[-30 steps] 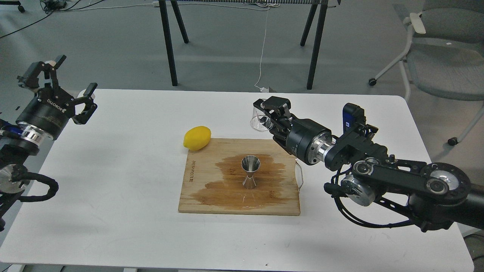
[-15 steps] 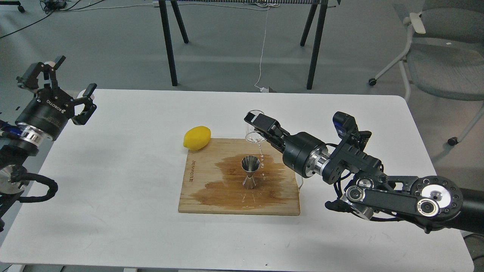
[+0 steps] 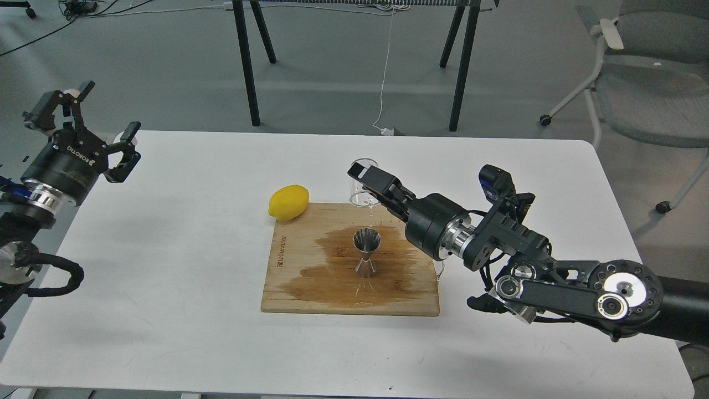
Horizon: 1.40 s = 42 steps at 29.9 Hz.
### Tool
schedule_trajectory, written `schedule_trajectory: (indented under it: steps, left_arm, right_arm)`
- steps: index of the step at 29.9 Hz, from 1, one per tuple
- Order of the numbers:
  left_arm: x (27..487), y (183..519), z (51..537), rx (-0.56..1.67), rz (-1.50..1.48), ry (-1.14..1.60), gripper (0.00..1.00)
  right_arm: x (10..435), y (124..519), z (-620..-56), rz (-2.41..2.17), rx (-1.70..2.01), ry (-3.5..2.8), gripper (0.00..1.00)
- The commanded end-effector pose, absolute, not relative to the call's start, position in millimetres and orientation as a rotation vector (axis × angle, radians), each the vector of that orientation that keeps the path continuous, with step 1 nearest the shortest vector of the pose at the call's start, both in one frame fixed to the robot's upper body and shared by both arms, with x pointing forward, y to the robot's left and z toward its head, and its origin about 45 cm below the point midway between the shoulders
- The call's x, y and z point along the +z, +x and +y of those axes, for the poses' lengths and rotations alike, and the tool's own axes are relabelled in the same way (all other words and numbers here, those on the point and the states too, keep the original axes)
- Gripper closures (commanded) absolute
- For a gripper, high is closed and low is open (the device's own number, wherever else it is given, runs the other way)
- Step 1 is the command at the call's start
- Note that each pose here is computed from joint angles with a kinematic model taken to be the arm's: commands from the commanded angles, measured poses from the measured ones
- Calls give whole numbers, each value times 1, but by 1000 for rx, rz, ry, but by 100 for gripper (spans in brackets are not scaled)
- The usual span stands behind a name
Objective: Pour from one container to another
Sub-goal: 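Tilt the glass with the right gripper to pour into the jigger, then carry the glass back toward its starting spot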
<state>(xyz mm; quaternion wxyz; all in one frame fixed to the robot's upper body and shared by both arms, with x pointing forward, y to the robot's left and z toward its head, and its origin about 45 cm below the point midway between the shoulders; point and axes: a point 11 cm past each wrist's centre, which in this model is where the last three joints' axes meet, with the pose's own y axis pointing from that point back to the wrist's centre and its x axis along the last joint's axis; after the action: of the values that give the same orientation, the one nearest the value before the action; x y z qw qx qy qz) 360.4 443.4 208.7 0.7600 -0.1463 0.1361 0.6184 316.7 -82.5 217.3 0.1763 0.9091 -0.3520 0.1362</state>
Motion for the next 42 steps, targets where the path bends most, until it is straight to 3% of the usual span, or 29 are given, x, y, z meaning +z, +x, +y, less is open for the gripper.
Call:
schedule_trajectory:
  steps: [1, 11, 16, 26, 35, 42]
  left_arm:
    - [209, 360, 444, 1347, 295, -317, 7]
    - [209, 360, 445, 1349, 295, -315, 7]
    - [208, 359, 445, 1349, 296, -314, 7]
    - [205, 356, 447, 1355, 302, -306, 7]
    - [204, 356, 446, 1354, 305, -307, 7]
    - [205, 356, 446, 1352, 304, -305, 7]
  right_arm:
    - [216, 315, -80, -978, 420, 2576, 56]
    - [209, 309, -80, -923, 465, 2568, 56]
    - [224, 332, -91, -1121, 317, 2562, 56]
    - [253, 391, -168, -1865, -1054, 2422, 56]
    - [195, 387, -268, -2211, -2029, 1842, 56]
    - [155, 368, -293, -2256, -2349, 1513, 56]
